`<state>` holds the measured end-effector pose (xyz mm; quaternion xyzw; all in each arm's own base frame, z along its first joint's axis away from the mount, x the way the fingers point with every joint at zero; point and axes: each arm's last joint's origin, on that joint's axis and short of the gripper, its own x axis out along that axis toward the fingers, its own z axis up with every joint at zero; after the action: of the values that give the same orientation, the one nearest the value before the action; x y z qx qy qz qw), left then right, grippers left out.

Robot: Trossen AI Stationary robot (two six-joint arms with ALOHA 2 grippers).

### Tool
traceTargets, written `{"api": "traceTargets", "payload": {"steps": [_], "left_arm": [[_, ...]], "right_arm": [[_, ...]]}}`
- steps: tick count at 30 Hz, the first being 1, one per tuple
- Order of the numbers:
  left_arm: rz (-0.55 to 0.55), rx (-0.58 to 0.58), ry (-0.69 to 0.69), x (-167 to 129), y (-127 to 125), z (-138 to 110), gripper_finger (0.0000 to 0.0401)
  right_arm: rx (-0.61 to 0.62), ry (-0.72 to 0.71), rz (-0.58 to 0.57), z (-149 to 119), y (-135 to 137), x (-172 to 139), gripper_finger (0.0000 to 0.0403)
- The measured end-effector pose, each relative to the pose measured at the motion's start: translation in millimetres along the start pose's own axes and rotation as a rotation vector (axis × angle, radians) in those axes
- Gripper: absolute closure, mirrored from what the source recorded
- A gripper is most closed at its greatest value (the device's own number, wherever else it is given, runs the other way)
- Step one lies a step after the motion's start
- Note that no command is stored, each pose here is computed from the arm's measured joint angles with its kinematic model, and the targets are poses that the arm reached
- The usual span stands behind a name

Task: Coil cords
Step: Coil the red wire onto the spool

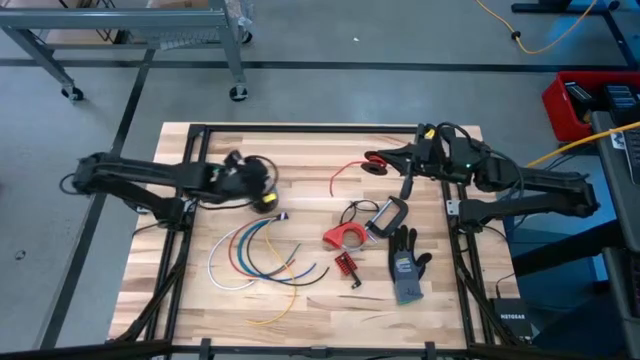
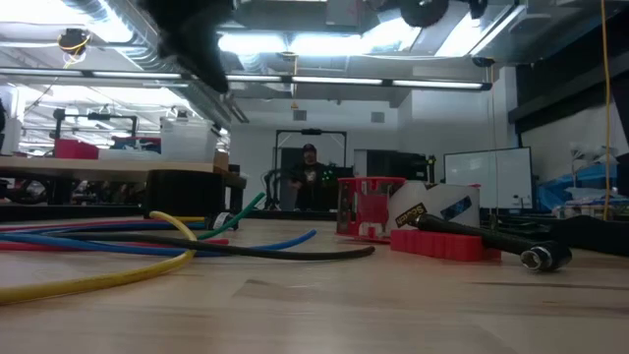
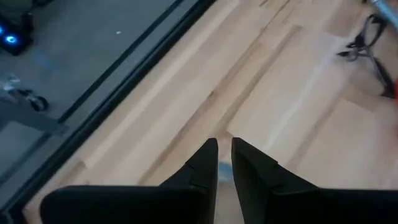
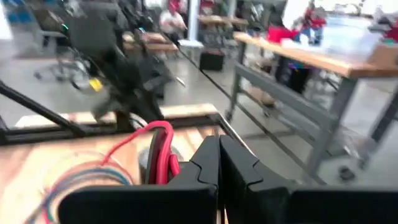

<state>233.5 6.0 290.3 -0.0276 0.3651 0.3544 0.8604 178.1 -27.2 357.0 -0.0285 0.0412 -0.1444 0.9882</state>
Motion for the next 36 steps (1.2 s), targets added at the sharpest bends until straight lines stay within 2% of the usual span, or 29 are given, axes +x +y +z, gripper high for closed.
{"api": "traceTargets", "payload": {"steps": [5,12,15,18,21,25,30,36], "left_arm": [[-0.077,-0.147,-0.09,-7.2,8.6,-30.4,0.0361],[-0.214,-0.43,-0.256,26.3,-9.5,-65.2,0.0361],[-0.263,-0.519,-0.237,37.0,-13.1,-74.1,0.0361],[-0.35,-0.561,-0.18,41.9,-17.2,-75.6,0.0361],[-0.428,-0.555,-0.209,44.8,-23.7,-69.8,0.0359],[-0.485,-0.459,-0.369,48.2,-34.7,-56.7,0.0344],[-0.502,-0.39,-0.517,54.3,-44.6,-47.3,0.0319],[-0.496,-0.374,-0.559,63.9,-52.9,-47.3,0.0319]], "right_arm": [[0.023,0.034,-0.049,-3.4,-1.8,-2.8,0.04],[0.022,0.048,-0.048,-7.4,0.8,11.2,0.04],[0.021,0.057,-0.048,-9.2,1.6,15.4,0.04],[0.02,0.068,-0.048,-10.9,2.2,18.0,0.04],[0.024,0.05,-0.048,-9.7,2.6,20.7,0.04],[0.025,0.045,-0.042,-11.1,4.0,27.6,0.04],[0.02,0.071,-0.039,-16.3,5.8,36.5,0.04],[0.022,0.06,-0.04,-18.1,7.4,45.1,0.04]]}}
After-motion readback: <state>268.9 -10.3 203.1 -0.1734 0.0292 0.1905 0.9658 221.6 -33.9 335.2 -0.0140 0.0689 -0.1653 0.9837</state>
